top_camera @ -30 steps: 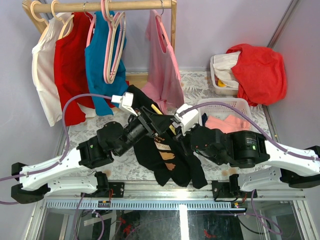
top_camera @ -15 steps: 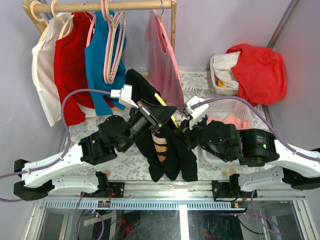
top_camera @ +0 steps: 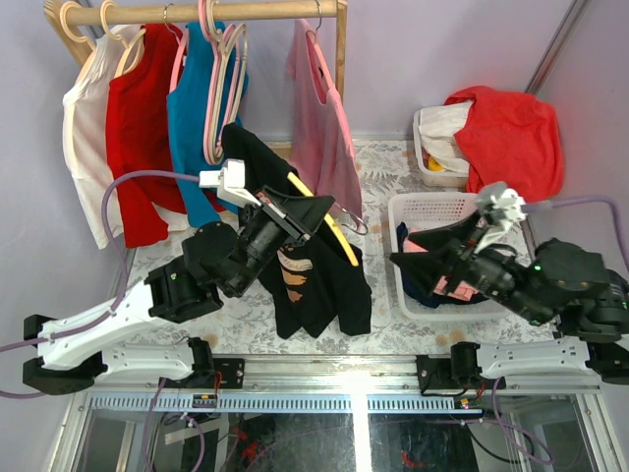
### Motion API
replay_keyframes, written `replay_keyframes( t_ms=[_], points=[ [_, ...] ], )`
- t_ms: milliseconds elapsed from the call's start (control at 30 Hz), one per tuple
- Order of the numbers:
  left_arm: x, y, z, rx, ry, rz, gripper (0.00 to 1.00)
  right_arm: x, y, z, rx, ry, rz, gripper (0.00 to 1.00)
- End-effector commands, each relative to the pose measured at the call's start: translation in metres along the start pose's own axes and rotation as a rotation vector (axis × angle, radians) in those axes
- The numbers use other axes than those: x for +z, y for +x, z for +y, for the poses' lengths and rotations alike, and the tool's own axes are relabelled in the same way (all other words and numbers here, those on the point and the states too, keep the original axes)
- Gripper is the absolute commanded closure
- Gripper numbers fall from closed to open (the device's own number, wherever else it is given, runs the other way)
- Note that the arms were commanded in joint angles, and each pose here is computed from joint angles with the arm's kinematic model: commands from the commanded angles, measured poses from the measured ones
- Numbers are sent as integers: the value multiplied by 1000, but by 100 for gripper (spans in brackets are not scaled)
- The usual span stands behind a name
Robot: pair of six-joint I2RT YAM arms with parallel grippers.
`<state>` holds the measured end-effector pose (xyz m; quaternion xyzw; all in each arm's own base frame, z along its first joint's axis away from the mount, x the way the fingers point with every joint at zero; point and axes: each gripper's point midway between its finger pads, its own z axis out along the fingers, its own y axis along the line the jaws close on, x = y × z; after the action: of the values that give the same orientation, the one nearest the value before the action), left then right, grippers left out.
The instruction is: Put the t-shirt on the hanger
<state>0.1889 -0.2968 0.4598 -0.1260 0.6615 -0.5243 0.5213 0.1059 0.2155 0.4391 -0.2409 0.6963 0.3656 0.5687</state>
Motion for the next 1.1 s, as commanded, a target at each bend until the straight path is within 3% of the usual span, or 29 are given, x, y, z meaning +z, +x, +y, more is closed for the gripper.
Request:
replay_keyframes(
  t_ms=[0, 233, 500, 800, 867, 1067],
  points=[
    [-11, -41, -10, -52, 31, -136, 100, -9, -6, -7, 36, -6, -63, 38],
    [-12, -62, -45, -64, 101, -152, 100, -1, 8, -11, -5, 29, -29, 42],
    [-16, -79, -76, -91, 182, -159, 100, 29, 16, 13, -89, 2, 36, 39],
    [-21, -95, -98, -125, 236, -183, 100, 43, -3, 21, -132, 21, 15, 39],
    [-24, -99, -99, -140, 245, -195, 100, 46, -7, 21, -144, 36, 13, 48],
    [-31, -120, -83, -151, 181, -285, 100, 42, -25, 29, -154, 1, -2, 95]
  ],
)
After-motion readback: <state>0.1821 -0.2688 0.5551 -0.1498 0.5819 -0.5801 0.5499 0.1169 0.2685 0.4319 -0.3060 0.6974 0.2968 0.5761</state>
